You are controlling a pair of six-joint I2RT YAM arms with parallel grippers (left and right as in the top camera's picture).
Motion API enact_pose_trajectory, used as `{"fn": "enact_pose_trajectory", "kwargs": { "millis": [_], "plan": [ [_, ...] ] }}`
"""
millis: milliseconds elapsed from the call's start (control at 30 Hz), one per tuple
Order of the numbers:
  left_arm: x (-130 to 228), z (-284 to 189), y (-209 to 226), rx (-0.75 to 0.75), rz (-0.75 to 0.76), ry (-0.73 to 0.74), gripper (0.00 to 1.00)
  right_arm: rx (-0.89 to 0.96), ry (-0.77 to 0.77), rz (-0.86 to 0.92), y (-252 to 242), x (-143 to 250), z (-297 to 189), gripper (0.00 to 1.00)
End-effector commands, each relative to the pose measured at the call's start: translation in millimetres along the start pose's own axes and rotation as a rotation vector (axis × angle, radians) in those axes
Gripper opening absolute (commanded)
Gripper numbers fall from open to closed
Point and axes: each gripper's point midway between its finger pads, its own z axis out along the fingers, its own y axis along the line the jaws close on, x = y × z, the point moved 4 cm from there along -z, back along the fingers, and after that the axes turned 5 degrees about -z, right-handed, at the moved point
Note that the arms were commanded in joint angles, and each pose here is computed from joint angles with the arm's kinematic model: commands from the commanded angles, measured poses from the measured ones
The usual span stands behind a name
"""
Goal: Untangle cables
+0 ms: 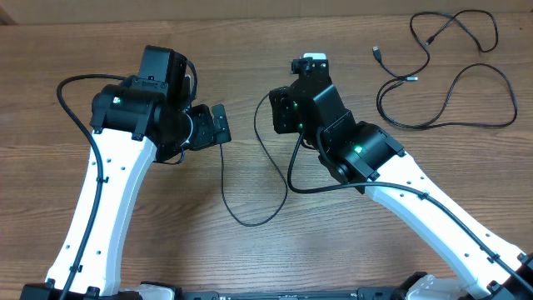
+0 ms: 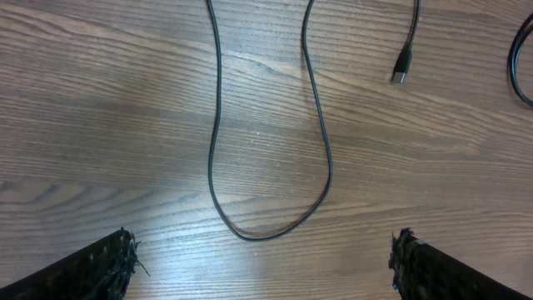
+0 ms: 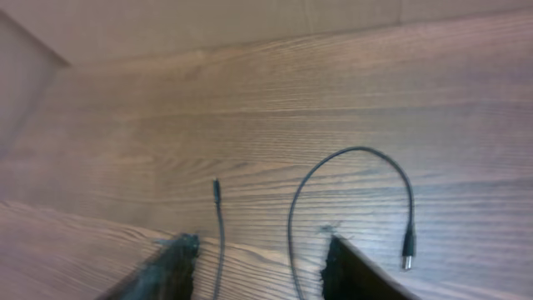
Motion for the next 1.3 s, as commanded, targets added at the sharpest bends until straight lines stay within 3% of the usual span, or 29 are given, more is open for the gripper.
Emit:
{"fn": "enact_pose_trajectory", "kwargs": {
  "millis": [0,133,300,800,1000,1167,1267],
  "plan": [
    [-2,-1,0,-0.007,0.023,-0.01,1.0,-0.006,-0.014,0.005,2,-5,-3,0.63],
    [-2,-1,0,-0.007,0.023,-0.011,1.0,-0.019,-0.005,0.004,4,-4,-3,0.83],
    [-2,-1,0,-0.007,0.023,-0.01,1.0,-0.037,0.009,0.003,6,-1,-4,1.0],
    [-2,-1,0,-0.006,0.023,-0.011,1.0,-0.004,0.065,-0.008,1,12,5,1.0],
    [-17,-2,-11,0.053,0.02,-0.079,0.99,0.038,0.158,-0.025,-6,34,23,1.0],
    [-11,-1,-10,0.049,-0.069,-0.049,0.99,-0.009,0.231,-0.026,-1,47,22,1.0],
    [-7,1,-11,0.045,-0.028,-0.031,1.0,-0.011,0.249,-0.026,-1,50,23,1.0]
  ]
}}
